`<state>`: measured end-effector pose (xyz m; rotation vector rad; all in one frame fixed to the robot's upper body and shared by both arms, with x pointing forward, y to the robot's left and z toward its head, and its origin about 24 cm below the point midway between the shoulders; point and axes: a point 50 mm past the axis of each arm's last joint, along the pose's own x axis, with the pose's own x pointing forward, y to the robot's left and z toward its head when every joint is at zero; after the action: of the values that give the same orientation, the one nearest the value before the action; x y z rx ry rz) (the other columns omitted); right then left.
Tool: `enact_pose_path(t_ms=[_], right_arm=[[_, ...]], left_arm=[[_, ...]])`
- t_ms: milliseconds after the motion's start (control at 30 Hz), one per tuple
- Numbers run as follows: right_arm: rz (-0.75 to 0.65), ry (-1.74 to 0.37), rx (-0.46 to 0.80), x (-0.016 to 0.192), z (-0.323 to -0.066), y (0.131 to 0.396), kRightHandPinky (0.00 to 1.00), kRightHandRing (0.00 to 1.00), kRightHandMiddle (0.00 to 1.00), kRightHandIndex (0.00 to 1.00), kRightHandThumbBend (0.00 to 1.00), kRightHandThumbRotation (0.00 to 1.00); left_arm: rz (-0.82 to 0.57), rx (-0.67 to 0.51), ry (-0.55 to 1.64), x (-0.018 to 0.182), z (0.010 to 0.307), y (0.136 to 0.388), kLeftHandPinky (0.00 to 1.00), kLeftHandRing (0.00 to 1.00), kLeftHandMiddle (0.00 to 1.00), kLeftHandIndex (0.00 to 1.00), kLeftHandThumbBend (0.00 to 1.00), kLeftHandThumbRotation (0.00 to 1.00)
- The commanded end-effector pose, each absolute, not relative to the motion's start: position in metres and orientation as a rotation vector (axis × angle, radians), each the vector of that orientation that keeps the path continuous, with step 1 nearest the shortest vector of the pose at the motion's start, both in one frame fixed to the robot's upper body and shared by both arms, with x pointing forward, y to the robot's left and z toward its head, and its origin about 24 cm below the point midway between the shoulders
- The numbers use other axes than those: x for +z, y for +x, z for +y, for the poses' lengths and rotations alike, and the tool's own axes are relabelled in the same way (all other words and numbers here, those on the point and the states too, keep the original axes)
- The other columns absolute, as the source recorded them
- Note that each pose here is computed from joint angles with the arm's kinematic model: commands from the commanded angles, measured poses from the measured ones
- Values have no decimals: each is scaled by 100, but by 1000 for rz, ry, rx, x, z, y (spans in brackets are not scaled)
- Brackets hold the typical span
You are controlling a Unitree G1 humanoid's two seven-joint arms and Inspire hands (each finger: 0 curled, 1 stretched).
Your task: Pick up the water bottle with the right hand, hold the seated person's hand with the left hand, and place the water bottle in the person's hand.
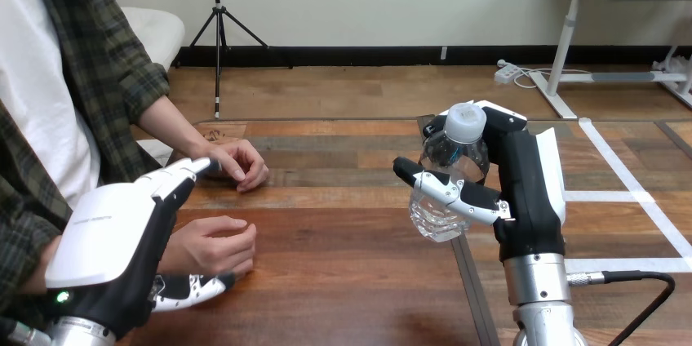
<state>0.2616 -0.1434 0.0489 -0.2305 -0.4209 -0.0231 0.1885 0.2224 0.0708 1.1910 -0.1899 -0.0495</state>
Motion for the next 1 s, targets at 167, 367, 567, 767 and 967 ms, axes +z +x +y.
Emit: enact_pose_path(t_ms=[167, 367, 567, 767, 967], right_arm=[[-525, -212, -28, 73, -138, 269, 36, 39, 42, 41, 68, 0], [-531, -205, -23, 73, -139, 269, 36, 39, 42, 41, 68, 0], [-527, -200, -25, 73, -139, 269, 36, 39, 42, 41, 69, 0], [-528, -201, -23, 73, -140, 270, 36, 38, 42, 41, 69, 0], [-522, -197, -23, 72, -141, 270, 36, 39, 42, 41, 68, 0]], left_arm=[[-202, -115, 1295, 87, 214, 198, 80, 83, 83, 82, 93, 9], [-151, -161, 1330, 86, 213, 200, 82, 83, 83, 81, 95, 7], [-101, -184, 1384, 85, 213, 204, 82, 83, 83, 80, 96, 5], [-35, -192, 1457, 83, 212, 207, 81, 83, 84, 78, 96, 5], [17, -198, 1505, 82, 210, 211, 81, 83, 84, 78, 95, 2]])
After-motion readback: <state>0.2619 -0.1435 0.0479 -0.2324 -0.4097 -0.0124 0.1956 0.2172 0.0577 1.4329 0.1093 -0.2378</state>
